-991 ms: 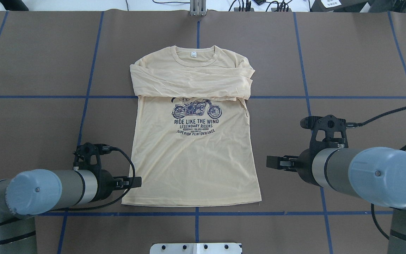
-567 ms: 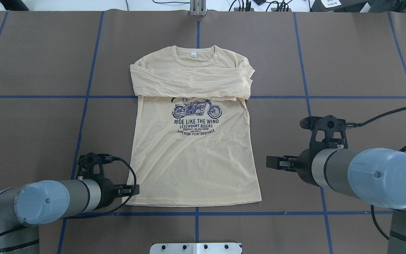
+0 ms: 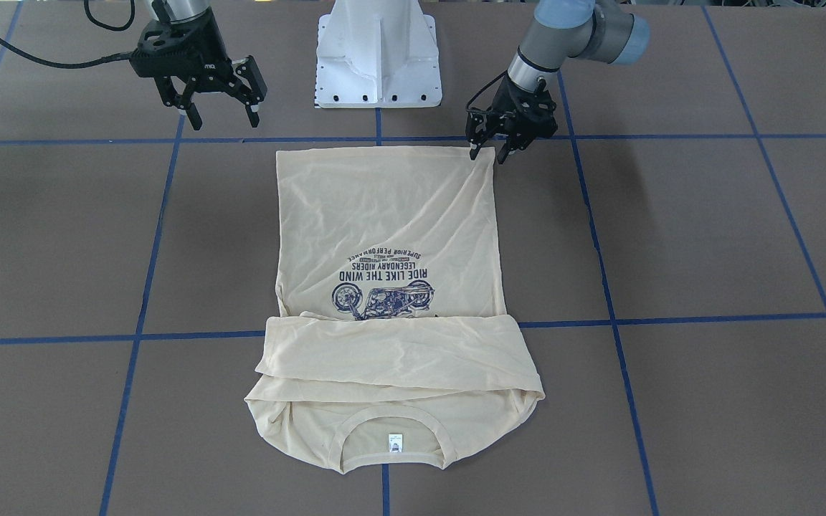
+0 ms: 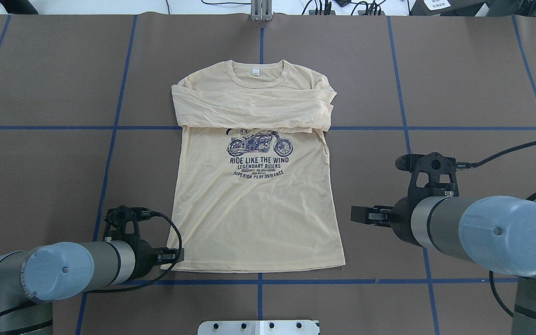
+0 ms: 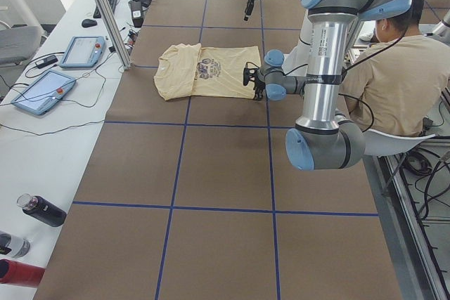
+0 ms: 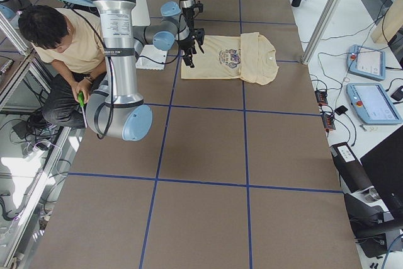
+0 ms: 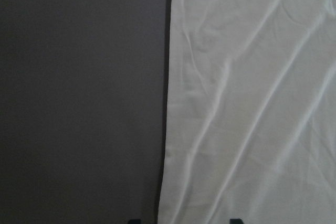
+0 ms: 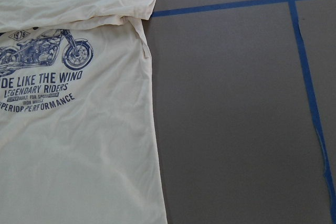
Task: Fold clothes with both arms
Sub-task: 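Lower both grippers onto the hem corners and grasp them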
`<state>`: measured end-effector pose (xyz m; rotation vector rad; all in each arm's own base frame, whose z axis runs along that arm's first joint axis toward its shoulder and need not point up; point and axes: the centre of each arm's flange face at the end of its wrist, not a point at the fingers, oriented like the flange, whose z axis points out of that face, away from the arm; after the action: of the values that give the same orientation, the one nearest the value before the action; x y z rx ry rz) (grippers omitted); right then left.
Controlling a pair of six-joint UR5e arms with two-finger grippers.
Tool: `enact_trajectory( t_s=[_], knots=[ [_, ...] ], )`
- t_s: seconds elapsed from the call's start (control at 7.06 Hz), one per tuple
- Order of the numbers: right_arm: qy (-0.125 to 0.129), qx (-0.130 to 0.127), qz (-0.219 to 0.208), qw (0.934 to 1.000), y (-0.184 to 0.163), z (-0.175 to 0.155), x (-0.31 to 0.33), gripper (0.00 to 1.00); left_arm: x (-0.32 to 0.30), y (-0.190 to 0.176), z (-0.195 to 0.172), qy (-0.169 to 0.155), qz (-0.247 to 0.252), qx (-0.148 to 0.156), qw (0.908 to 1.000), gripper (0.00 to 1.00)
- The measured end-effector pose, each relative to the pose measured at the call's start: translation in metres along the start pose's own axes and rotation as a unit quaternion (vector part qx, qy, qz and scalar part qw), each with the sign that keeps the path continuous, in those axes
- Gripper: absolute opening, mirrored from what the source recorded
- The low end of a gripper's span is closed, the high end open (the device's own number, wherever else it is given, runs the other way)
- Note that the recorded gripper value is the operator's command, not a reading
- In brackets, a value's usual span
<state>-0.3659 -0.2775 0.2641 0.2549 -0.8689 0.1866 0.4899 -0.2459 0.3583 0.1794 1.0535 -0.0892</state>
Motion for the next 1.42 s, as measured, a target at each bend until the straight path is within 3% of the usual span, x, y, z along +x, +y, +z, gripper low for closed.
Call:
enact_trajectory(
  t_s=[0.71,0.85,0.99,1.27,1.42],
  knots=[
    [0.000,0.000,0.000,1.0000,0.000,0.000,0.000,1.00,0.002,0.017,0.002,0.000,0.002,-0.013,0.9999,0.55],
    [0.000,0.000,0.000,1.0000,0.000,0.000,0.000,1.00,-0.002,0.018,0.003,-0.004,0.002,-0.013,0.9999,0.48],
    [0.000,0.000,0.000,1.0000,0.000,0.000,0.000,1.00,-0.004,0.018,0.003,-0.006,0.002,-0.014,0.9999,0.35],
    [-0.001,0.000,0.000,1.0000,0.000,0.000,-0.001,1.00,-0.007,0.018,0.003,-0.008,0.002,-0.014,0.9999,0.00],
    [-0.002,0.000,0.000,1.0000,0.000,0.000,-0.001,1.00,-0.006,0.018,0.003,-0.008,0.003,-0.014,0.9999,0.00]
  ],
)
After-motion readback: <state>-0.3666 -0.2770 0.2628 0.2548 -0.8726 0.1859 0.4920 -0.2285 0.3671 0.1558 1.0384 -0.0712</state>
